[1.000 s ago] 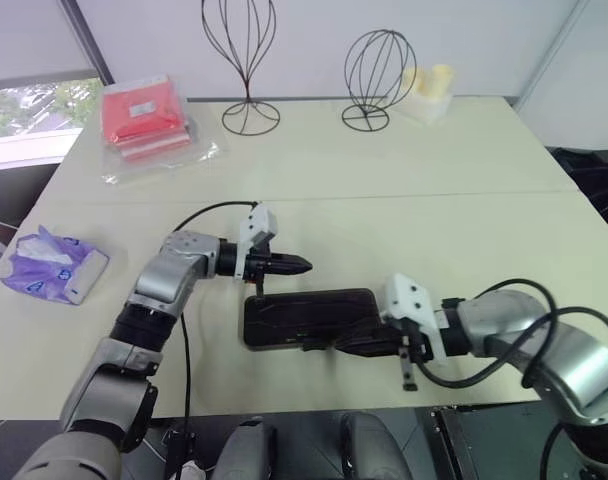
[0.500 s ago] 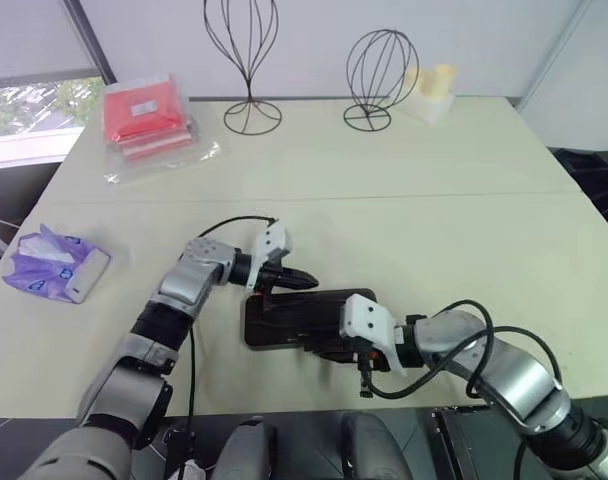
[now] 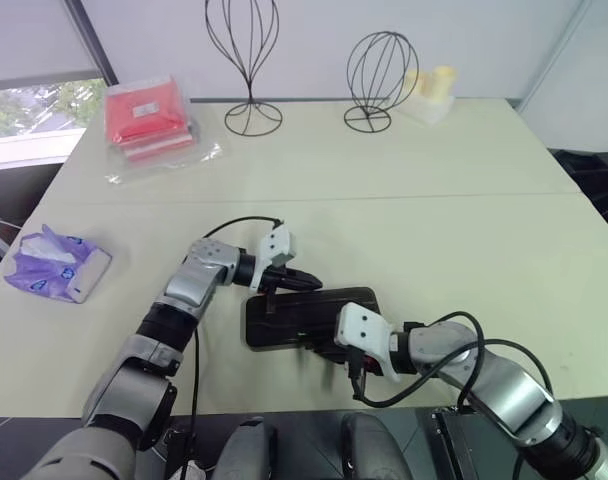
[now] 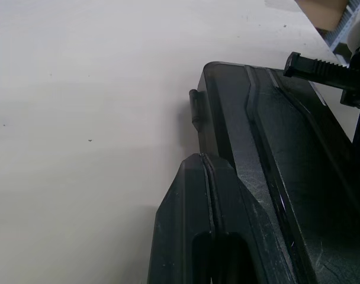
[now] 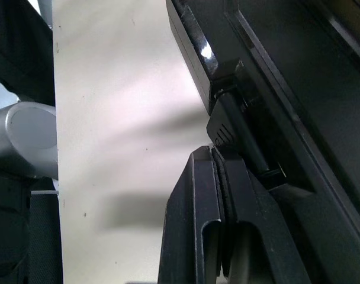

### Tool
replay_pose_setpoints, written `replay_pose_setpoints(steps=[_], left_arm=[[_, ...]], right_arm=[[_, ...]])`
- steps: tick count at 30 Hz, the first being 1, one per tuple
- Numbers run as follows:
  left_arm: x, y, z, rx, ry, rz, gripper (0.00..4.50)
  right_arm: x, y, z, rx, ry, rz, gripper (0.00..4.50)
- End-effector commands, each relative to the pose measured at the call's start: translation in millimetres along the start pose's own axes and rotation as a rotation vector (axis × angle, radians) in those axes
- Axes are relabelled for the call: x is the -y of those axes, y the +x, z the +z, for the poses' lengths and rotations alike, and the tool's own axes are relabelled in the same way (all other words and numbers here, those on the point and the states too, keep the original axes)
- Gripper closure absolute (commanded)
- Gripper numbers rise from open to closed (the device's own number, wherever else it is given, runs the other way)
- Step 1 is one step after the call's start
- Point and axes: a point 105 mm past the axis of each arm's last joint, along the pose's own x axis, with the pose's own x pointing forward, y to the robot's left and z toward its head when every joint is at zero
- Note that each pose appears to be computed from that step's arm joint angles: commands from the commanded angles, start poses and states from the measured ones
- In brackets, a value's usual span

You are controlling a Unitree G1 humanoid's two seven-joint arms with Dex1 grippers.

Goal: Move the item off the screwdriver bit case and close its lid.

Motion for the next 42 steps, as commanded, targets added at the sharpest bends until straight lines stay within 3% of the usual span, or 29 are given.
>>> replay_pose_setpoints(steps=[1,31,42], left_arm=[[17.7,12.7,-26.3,-0.059,-0.058,-0.083,4.50],[20.7,10.2,-32.5,-0.064,-0.096,-0.074,4.50],[-9.7,-9.3,-0.9,0.024,-0.054,0.056,4.50]], right_arm=[[26.7,-9.1,10.4,0.023,-0.071,-0.173,4.48],[57.8,-12.5,27.6,0.065,-0.237,-0.329,4.48],[34.5,-49.4,27.9,0.003,-0.194,-0.148,4.48]])
